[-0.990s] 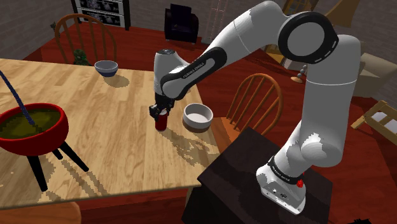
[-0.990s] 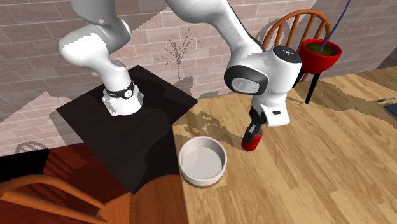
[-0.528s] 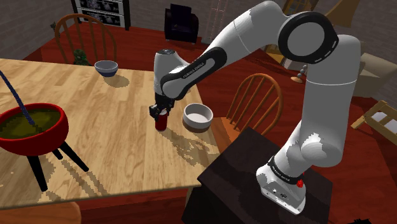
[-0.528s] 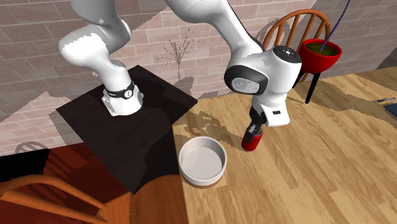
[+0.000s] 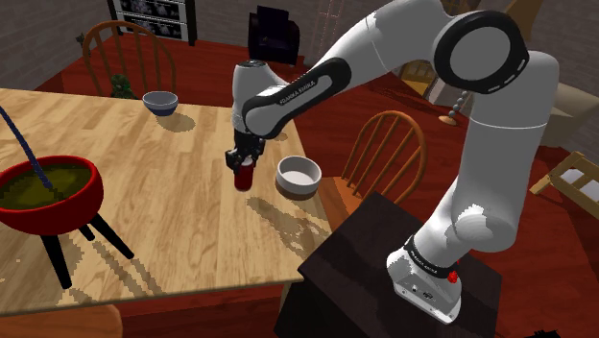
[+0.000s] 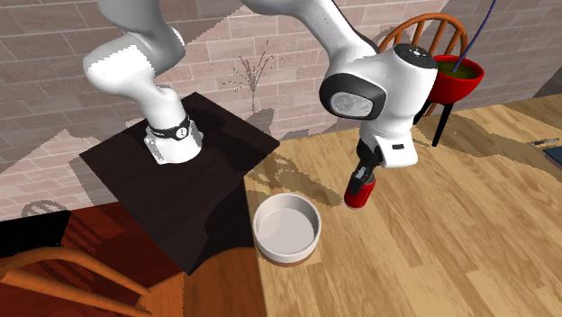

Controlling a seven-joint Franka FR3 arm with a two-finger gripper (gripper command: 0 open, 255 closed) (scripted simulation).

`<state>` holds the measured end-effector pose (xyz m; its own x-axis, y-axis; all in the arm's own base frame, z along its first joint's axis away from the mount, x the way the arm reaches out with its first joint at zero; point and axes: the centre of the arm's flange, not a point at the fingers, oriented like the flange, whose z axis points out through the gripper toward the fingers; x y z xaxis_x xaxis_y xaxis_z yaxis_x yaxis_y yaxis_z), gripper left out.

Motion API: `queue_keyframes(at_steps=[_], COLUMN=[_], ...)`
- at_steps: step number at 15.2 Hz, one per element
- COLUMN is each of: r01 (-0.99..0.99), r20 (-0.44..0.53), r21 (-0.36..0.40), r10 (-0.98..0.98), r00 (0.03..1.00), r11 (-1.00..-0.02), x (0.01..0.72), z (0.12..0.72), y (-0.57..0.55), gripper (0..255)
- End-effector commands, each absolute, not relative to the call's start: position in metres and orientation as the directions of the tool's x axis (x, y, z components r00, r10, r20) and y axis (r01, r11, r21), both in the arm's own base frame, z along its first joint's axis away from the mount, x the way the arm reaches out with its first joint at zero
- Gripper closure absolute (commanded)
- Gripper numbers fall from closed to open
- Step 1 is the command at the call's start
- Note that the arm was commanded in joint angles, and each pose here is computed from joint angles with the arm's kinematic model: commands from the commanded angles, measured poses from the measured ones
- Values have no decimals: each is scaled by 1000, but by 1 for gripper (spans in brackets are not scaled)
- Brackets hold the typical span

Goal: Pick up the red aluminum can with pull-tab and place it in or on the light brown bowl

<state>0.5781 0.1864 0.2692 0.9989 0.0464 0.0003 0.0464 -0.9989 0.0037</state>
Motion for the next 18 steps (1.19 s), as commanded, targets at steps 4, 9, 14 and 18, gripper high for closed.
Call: queue_keyframes(at_steps=[4, 9, 14, 18], r01=[46, 46, 46, 46], r20=[0, 0, 0, 0], r21=[4, 4, 4, 4], r10=[46, 46, 46, 46], r00=[999, 999, 999, 999], r11=[-999, -999, -999, -999], x=[578, 578, 578, 578], z=[296, 323, 349, 370], y=[187, 187, 187, 187], gripper=[255, 255, 255, 255])
